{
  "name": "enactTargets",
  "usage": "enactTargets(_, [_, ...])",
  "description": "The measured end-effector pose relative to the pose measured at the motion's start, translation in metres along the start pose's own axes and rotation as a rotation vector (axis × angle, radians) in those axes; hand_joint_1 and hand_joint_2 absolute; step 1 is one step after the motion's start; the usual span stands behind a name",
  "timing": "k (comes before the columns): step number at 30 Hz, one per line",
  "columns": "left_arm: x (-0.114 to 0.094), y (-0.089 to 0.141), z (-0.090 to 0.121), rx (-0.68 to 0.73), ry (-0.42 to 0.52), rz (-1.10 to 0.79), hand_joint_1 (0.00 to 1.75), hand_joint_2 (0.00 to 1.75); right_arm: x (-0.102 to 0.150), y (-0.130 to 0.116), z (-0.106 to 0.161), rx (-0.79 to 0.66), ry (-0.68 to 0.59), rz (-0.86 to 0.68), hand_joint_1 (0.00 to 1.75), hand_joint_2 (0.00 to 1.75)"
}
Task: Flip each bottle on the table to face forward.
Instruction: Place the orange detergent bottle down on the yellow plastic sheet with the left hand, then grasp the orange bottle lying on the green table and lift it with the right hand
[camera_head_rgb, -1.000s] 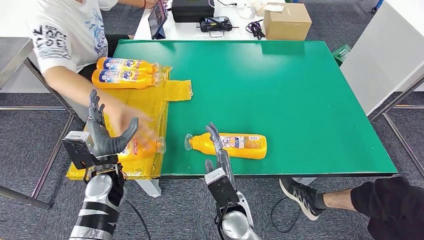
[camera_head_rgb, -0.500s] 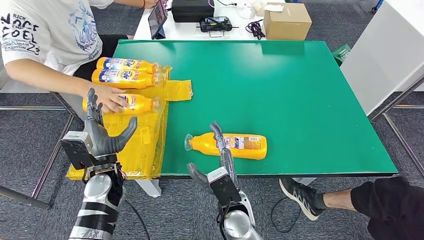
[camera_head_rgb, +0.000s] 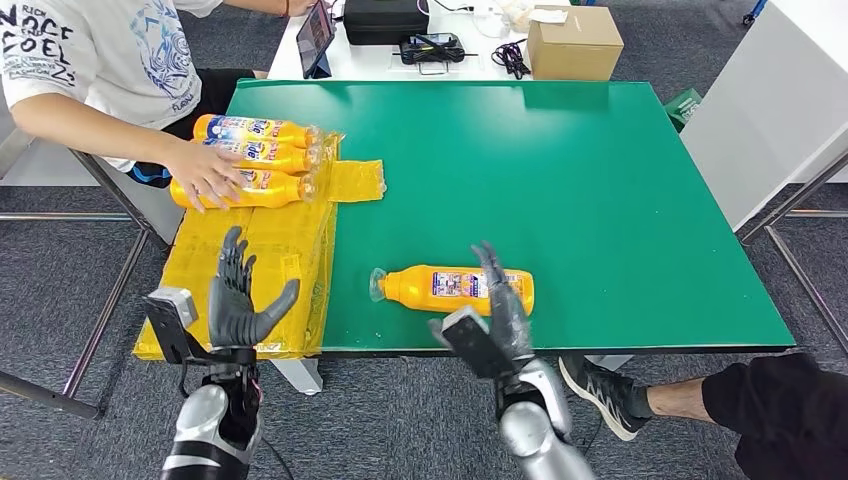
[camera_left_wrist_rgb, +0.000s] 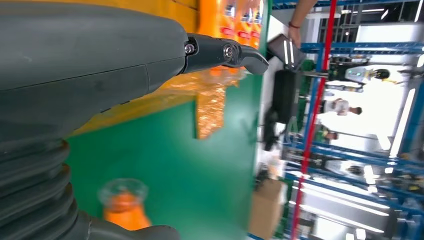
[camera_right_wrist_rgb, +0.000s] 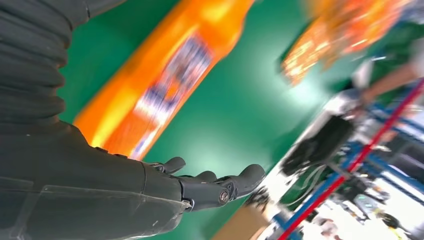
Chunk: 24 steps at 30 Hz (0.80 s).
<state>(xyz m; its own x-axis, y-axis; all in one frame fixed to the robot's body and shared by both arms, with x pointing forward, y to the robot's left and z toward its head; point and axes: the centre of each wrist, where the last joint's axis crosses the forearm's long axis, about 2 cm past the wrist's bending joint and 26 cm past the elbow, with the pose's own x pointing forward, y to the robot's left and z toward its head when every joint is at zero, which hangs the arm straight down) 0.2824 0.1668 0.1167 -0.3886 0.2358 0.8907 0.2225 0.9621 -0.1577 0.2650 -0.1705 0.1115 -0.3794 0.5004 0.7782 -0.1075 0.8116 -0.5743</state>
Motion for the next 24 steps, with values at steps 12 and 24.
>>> enactTargets(12, [-0.007, -0.002, 0.022, -0.035, 0.041, -0.099, 0.00, 1.75, -0.035, -0.069, -0.031, 0.030, 0.099, 0.202, 0.00, 1.75])
enactTargets(24, [-0.016, -0.013, 0.014, -0.137, 0.037, -0.165, 0.00, 1.75, -0.062, -0.059, -0.086, 0.500, 0.130, -0.036, 0.00, 1.75])
